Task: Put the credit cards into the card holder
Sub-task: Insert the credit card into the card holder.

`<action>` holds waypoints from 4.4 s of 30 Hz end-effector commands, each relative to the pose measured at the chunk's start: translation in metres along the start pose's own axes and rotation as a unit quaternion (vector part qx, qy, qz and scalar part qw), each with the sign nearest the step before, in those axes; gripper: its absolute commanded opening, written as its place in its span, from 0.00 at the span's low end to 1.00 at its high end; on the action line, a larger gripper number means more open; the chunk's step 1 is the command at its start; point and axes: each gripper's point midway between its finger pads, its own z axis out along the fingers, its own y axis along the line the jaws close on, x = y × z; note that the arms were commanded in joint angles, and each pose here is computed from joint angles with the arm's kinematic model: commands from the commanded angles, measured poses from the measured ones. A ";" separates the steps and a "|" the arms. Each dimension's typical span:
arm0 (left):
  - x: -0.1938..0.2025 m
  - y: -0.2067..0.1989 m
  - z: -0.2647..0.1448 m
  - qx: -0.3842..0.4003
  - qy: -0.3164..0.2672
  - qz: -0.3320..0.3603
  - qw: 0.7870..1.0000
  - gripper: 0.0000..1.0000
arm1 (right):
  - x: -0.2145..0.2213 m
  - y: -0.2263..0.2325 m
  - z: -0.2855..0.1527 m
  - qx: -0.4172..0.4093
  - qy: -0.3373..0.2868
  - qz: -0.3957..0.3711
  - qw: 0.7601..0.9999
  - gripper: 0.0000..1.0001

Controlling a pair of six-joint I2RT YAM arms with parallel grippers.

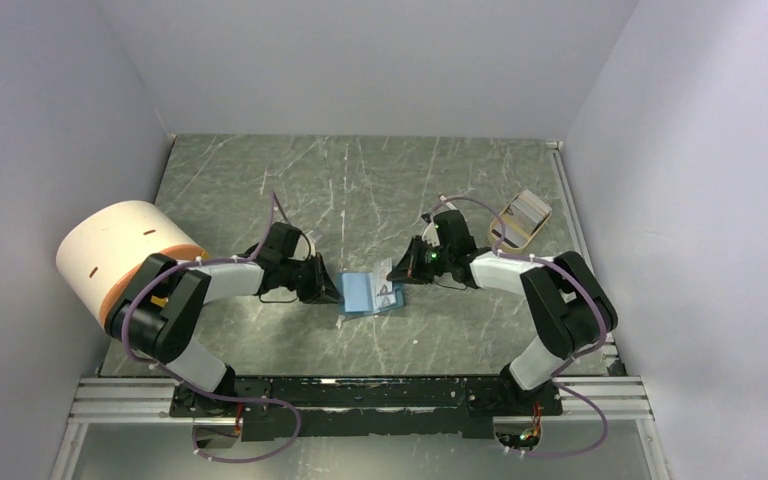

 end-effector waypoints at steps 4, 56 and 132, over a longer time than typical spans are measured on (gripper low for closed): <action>0.002 0.017 0.002 -0.030 0.003 0.002 1.000 0.09 | 0.011 -0.006 0.013 -0.021 0.015 0.003 1.000 0.00; 0.003 0.016 0.003 -0.027 0.009 0.004 1.000 0.09 | 0.052 -0.011 0.032 -0.001 0.107 -0.013 0.994 0.00; -0.008 -0.056 -0.018 0.130 -0.008 0.056 0.990 0.45 | 0.048 0.005 0.039 0.045 0.063 -0.114 0.990 0.26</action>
